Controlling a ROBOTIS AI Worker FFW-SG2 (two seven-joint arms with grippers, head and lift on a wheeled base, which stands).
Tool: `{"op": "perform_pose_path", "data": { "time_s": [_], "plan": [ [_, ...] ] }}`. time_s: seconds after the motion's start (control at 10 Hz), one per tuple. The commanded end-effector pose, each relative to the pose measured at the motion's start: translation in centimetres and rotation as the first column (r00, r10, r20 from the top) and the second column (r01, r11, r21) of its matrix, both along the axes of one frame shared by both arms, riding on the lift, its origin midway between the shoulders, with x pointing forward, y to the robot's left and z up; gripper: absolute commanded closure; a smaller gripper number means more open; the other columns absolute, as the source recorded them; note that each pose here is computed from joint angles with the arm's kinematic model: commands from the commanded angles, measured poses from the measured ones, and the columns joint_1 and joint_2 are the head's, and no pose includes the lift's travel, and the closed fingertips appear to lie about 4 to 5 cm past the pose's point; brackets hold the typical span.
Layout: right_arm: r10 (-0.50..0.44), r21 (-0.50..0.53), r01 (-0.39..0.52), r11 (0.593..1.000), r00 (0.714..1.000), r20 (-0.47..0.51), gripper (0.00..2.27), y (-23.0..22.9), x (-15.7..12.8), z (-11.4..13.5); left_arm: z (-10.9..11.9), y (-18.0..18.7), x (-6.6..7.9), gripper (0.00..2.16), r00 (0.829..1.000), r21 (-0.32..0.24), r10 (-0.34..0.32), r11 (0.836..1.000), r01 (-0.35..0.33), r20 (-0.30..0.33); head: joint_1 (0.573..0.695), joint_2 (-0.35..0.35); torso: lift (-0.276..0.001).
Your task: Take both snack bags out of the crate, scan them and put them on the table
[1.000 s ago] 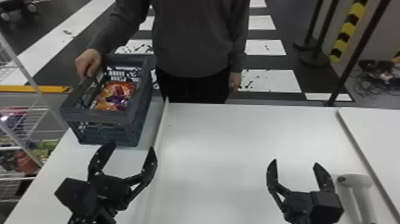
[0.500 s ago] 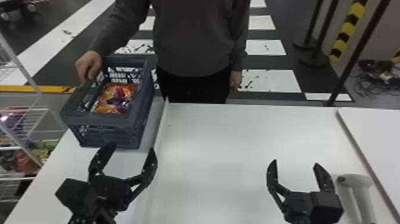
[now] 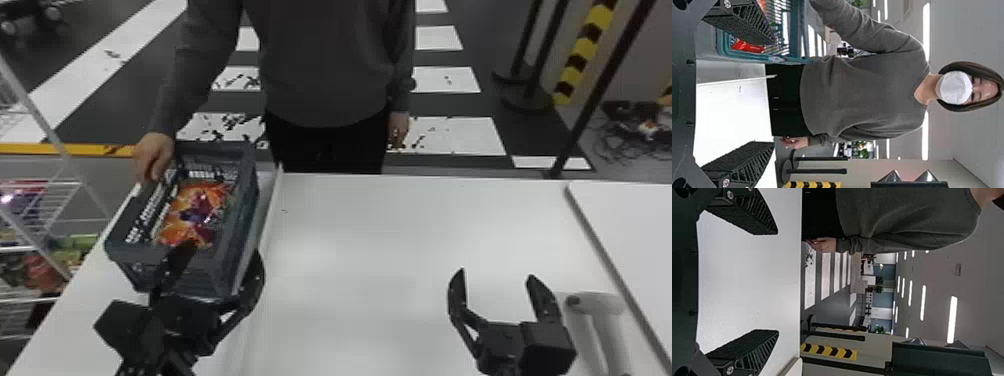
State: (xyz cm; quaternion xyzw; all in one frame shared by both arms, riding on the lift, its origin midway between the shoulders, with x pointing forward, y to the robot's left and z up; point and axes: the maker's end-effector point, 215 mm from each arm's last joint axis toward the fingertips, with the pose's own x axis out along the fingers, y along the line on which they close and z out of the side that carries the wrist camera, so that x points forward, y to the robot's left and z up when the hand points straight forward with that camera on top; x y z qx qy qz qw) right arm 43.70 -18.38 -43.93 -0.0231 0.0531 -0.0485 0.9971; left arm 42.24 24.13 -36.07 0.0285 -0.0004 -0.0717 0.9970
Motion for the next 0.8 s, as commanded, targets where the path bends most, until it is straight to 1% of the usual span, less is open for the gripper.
{"op": "perform_pose_path", "data": {
  "time_s": [0.0, 0.4, 0.6, 0.7],
  "plan": [
    [0.000, 0.001, 0.000, 1.000, 1.000, -0.002, 0.10, 0.0, 0.0, -0.1, 0.0, 0.0, 0.0, 0.08, 1.000, 0.000, 0.001, 1.000, -0.001, 0.000, 0.695, 0.075, -0.092],
    [0.000, 0.001, 0.000, 1.000, 1.000, -0.002, 0.10, 0.0, 0.0, -0.1, 0.6, -0.2, 0.0, 0.08, 1.000, -0.001, -0.004, 1.000, 0.004, 0.019, 0.695, 0.074, -0.092],
    [-0.001, 0.000, 0.001, 1.000, 1.000, -0.005, 0.10, 0.0, 0.0, -0.2, 1.6, 0.3, 0.1, 0.08, 0.999, -0.001, 0.003, 1.000, -0.003, 0.039, 0.695, 0.073, -0.092],
    [0.000, 0.000, 0.000, 1.000, 1.000, -0.007, 0.10, 0.0, 0.0, -0.2, 2.7, 1.3, 0.3, 0.08, 0.998, -0.025, 0.004, 1.000, -0.003, 0.063, 0.695, 0.074, -0.092]
  ]
}}
